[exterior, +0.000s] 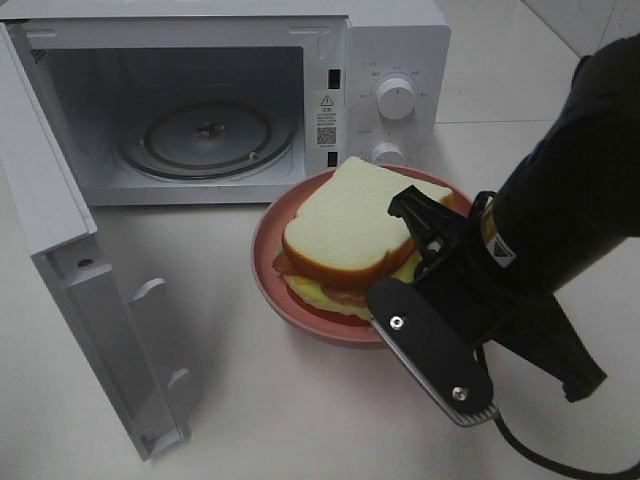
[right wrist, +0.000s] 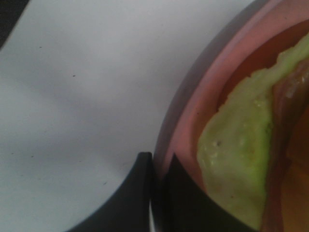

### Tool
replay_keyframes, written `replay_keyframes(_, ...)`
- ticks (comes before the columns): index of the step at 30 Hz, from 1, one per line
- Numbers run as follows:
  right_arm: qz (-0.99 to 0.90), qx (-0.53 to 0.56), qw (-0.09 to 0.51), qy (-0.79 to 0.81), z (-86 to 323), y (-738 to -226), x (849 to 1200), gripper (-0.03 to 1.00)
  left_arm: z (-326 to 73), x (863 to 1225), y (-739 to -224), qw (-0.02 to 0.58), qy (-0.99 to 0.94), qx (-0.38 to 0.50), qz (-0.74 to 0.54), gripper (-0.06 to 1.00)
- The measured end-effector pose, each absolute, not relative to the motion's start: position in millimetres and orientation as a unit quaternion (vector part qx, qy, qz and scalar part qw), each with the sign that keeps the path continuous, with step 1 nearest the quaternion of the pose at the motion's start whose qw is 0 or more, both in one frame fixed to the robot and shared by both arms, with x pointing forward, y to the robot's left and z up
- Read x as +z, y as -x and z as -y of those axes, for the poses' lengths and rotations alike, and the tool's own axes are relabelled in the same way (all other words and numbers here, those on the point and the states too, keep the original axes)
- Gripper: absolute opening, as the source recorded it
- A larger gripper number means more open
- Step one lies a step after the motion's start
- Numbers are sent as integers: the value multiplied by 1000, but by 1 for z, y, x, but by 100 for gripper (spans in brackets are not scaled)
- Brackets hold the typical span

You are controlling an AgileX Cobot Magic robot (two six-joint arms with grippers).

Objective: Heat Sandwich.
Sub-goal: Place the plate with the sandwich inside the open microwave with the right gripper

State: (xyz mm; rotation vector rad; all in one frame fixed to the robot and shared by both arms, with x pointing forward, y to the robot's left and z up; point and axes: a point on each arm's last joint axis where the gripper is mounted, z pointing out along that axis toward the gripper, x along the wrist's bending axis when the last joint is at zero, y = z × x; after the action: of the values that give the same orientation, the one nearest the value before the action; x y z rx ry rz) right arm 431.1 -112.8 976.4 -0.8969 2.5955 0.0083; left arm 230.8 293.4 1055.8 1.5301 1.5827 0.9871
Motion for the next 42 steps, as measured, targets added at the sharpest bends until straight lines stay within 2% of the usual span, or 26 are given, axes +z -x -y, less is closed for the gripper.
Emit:
replay_keyframes(21, -915, 34, 193, 354, 47, -483, 971, 4, -293, 1056, -231, 357, -593, 382, -613, 80)
replay_keyframes(42, -926, 55, 202, 315, 12, -537, 976, 4, -293, 1056, -231, 357, -593, 382, -613, 80)
